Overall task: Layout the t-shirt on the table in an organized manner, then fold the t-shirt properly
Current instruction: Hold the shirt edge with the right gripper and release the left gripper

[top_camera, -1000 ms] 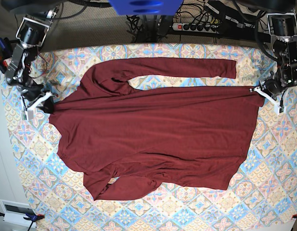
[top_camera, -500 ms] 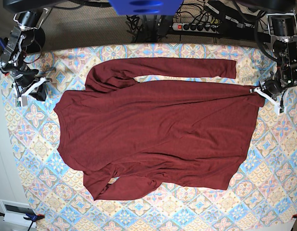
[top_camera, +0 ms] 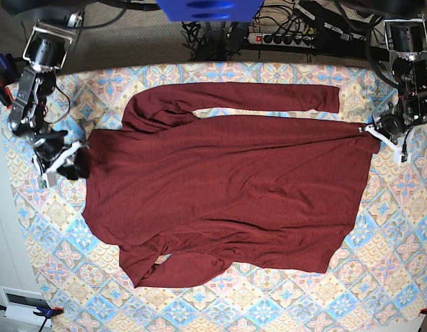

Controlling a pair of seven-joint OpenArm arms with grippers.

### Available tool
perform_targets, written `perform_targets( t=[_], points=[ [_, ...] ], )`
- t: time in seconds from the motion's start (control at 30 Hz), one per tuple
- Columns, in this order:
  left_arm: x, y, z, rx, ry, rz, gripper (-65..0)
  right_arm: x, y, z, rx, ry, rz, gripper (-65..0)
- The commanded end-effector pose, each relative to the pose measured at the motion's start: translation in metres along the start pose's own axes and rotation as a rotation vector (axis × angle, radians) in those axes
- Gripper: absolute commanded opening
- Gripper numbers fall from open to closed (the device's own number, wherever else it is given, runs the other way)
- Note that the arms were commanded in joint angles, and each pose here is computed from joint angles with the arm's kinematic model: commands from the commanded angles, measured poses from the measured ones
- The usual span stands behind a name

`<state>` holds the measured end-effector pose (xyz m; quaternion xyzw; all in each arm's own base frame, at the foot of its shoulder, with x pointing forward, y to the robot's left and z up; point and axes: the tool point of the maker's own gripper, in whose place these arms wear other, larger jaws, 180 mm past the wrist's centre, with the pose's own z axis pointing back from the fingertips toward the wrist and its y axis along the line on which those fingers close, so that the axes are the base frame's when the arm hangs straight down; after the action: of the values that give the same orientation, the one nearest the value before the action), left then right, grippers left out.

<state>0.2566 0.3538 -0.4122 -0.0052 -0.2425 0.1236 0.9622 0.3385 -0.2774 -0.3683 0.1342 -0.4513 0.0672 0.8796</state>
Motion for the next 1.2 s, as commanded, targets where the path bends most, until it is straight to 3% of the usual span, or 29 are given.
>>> perform_targets(
  t=[0.0, 0.3, 0.63, 0.7, 0.83, 1.17],
  points=[
    [0.018, 0.008, 0.009, 0.019, -0.045, -0.012, -60.5, 0.003, -0.009, 0.005, -0.016, 0.0, 0.012, -45.1],
    [0.024, 0.016, 0.013, 0.032, -0.068, 0.016, -59.8, -0.025, -0.023, -0.005, -0.026, 0.038, -0.1, -44.8],
    [0.025, 0.016, 0.013, 0.032, -0.07, 0.016, -59.8, -0.045, 0.002, -0.019, 0.042, 0.114, -0.067, -45.6],
    [0.025, 0.016, 0.014, 0.031, -0.073, 0.016, -59.8, -0.046, 0.001, -0.019, 0.041, 0.114, -0.068, -48.8],
    [0.026, 0.016, 0.014, 0.031, -0.074, 0.016, -59.8, -0.046, 0.0, -0.018, 0.037, 0.113, -0.071, -64.8],
    [0.027, 0.015, 0.013, 0.029, -0.079, 0.016, -59.8, -0.044, -0.044, 0.015, -0.083, 0.065, -0.132, -65.0]
  ],
)
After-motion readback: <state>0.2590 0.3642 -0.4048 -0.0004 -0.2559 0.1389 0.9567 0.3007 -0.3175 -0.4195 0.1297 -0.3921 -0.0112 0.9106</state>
